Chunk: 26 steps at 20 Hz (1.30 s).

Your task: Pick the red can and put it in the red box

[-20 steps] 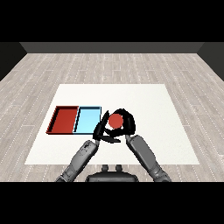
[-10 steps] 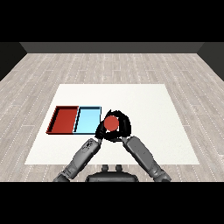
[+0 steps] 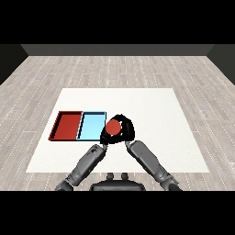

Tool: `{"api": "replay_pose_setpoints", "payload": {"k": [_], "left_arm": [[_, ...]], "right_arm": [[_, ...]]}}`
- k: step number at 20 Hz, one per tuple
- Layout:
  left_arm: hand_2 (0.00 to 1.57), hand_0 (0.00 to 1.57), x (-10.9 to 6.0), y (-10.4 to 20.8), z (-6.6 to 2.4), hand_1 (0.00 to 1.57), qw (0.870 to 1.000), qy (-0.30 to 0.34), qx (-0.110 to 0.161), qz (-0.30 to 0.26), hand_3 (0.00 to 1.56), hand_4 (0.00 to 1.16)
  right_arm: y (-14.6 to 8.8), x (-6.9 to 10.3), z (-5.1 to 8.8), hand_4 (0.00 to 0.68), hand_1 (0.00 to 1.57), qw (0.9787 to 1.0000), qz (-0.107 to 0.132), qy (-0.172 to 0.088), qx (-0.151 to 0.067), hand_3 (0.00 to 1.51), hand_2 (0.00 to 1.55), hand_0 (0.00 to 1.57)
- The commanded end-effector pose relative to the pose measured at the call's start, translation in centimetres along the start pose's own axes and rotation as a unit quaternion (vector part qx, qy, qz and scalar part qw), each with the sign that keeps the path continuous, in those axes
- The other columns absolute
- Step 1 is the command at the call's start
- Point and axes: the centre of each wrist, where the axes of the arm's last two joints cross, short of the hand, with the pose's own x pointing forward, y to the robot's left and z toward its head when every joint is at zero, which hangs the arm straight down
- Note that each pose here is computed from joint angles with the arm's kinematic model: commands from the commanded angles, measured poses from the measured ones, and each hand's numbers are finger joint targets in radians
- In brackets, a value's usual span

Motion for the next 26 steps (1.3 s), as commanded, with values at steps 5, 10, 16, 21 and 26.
{"api": "replay_pose_setpoints", "payload": {"k": [5,10,16,21,26], "left_arm": [[1.56,1.57,-1.2,-0.6,-0.99,1.57,0.999,0.013,0.033,-0.028,1.48,1.12],[1.56,1.57,-0.3,-0.5,0.88,1.57,0.998,-0.026,0.053,-0.021,1.48,1.14],[1.57,1.57,0.1,0.1,-0.25,1.57,0.996,-0.075,0.056,-0.007,1.51,1.15],[1.57,1.57,0.0,-0.4,0.06,1.57,0.996,-0.07,0.056,0.002,1.51,1.15],[1.57,1.57,0.1,0.8,0.67,1.57,0.994,-0.07,0.076,-0.027,1.5,1.14]], "right_arm": [[1.1,-0.3,0.4,0.649,1.49,1.0,-0.002,-0.002,-0.006,1.39,1.44,1.49],[1.5,-1.4,0.9,0.642,1.49,1.0,0.001,0.006,-0.003,1.39,1.44,1.49],[0.3,1.5,0.6,0.0,0.92,0.9993,0.01,0.035,-0.005,0.53,0.93,0.92],[0.1,0.2,0.7,0.0,0.0,0.9982,0.033,0.05,0.007,0.0,0.0,0.0],[-0.3,0.3,0.2,0.0,0.0,0.9985,0.017,0.051,-0.005,0.0,0.0,0.0]]}}
